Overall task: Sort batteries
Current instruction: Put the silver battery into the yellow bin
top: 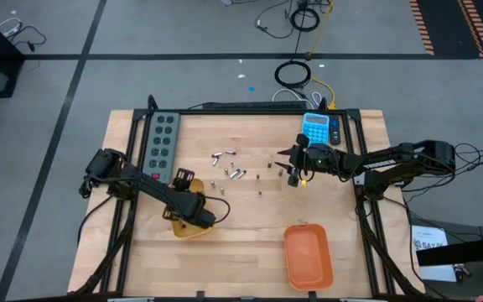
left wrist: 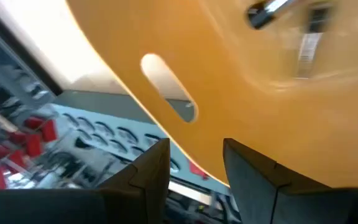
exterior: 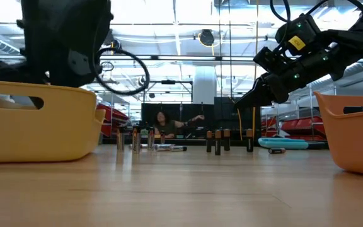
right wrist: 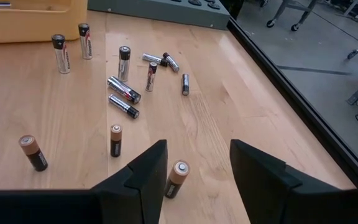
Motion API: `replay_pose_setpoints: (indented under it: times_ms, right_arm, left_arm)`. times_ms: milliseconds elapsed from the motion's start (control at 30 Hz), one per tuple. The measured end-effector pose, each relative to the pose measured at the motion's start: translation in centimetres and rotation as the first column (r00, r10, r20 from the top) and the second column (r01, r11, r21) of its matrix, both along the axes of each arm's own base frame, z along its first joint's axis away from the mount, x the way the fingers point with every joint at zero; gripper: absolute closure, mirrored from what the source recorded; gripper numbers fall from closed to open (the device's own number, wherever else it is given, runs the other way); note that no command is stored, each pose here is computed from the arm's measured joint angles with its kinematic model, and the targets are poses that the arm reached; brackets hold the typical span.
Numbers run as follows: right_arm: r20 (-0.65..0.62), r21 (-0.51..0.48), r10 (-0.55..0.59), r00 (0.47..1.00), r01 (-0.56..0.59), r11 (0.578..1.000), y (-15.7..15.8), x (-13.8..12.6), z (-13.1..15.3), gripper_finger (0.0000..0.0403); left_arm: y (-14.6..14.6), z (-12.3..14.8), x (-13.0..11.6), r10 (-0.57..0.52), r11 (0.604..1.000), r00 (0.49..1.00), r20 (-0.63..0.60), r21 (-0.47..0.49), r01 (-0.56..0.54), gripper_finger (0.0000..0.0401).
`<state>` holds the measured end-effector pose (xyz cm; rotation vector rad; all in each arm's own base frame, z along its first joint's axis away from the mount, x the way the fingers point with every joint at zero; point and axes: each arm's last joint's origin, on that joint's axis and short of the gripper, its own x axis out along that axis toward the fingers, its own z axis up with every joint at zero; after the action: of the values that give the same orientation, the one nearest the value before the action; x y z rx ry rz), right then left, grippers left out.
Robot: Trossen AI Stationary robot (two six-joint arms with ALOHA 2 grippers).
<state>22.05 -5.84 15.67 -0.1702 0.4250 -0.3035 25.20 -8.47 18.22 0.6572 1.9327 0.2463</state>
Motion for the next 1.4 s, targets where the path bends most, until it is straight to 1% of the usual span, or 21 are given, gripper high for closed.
replay_pose_setpoints:
  times_ms: [67,100,200,267,300,367,467,533,567,700,833,933,1033,1167,1267,1333,1400]
  right_arm:
    - [0.0,0.0,0.0,1.0,0.0,1.0,0.0,0.0,0.0,0.0236]
    - [0.0,0.0,0.0,1.0,0.0,1.0,0.0,0.0,0.0,0.0236]
    - [0.004,-0.001,0.0,1.0,0.0,1.0,0.0,0.0,0.0,0.0236]
    - [0.009,-0.002,0.0,1.0,0.0,1.0,0.0,0.0,0.1,0.0236]
    - [0.014,-0.003,0.0,1.0,0.0,1.0,0.0,0.0,0.1,0.0236]
    - [0.017,-0.004,0.0,1.0,0.0,1.0,0.0,0.1,0.2,0.0236]
    - [0.016,-0.003,0.005,1.0,-0.004,1.0,0.0,0.1,0.1,0.0236]
    - [0.012,-0.004,0.011,1.0,-0.011,1.0,0.2,0.1,0.1,0.0236]
    - [0.009,-0.003,0.016,1.0,-0.016,1.0,0.3,0.1,0.1,0.0236]
    - [-0.007,-0.012,0.036,0.999,-0.036,0.999,0.6,0.1,0.0,0.0236]
    - [-0.013,-0.017,0.037,0.999,-0.037,0.999,0.6,0.1,0.0,0.0236]
    - [-0.014,-0.021,0.037,0.999,-0.037,0.999,0.6,0.1,0.0,0.0236]
    - [-0.012,-0.022,0.037,0.999,-0.037,0.999,0.6,0.1,0.0,0.0236]
    - [-0.01,-0.023,0.037,0.999,-0.037,0.999,0.6,0.1,0.0,0.0236]
    - [-0.011,-0.023,0.037,0.999,-0.037,0.999,0.6,0.1,0.0,0.0236]
    - [-0.013,-0.022,0.037,0.999,-0.037,0.999,0.6,0.1,0.0,0.0236]
    - [-0.016,-0.022,0.037,0.999,-0.037,0.999,0.6,0.1,-0.1,0.0236]
  left_arm:
    - [-0.2,0.9,0.4,0.015,0.999,0.999,0.036,-0.039,-0.013,0.0241]
    - [-0.3,1.5,0.7,0.017,0.998,0.997,0.073,-0.055,-0.013,0.0241]
    - [-0.2,4.0,1.7,0.034,0.997,0.968,0.249,-0.08,-0.014,0.0241]
    - [0.5,5.7,2.5,0.075,0.994,0.916,0.394,-0.104,-0.037,0.0241]
    - [1.0,6.5,2.9,0.115,0.99,0.876,0.468,-0.131,-0.059,0.0241]
    - [2.4,7.6,3.4,0.208,0.974,0.797,0.567,-0.191,-0.118,0.0241]
    - [4.7,8.2,4.2,0.361,0.929,0.694,0.623,-0.306,-0.209,0.0241]
    - [6.0,8.0,4.6,0.415,0.907,0.654,0.632,-0.342,-0.246,0.0241]
    - [6.6,7.8,4.8,0.427,0.902,0.639,0.64,-0.351,-0.251,0.0241]
    - [8.2,7.1,6.2,0.45,0.882,0.626,0.637,-0.426,-0.201,0.0226]
    - [9.7,5.9,6.9,0.488,0.856,0.644,0.589,-0.467,-0.221,0.0191]
    - [10.6,4.8,7.2,0.501,0.842,0.67,0.547,-0.486,-0.233,0.0174]
    - [11.1,3.9,7.6,0.491,0.845,0.697,0.522,-0.48,-0.236,0.0171]
    - [11.2,3.3,7.9,0.471,0.853,0.716,0.516,-0.474,-0.219,0.0171]
    - [11.1,2.9,7.9,0.47,0.852,0.711,0.523,-0.48,-0.209,0.017]
    - [11.1,2.2,7.5,0.476,0.848,0.713,0.515,-0.482,-0.218,0.017]
    - [11.1,1.5,7.0,0.493,0.84,0.705,0.51,-0.491,-0.232,0.017]
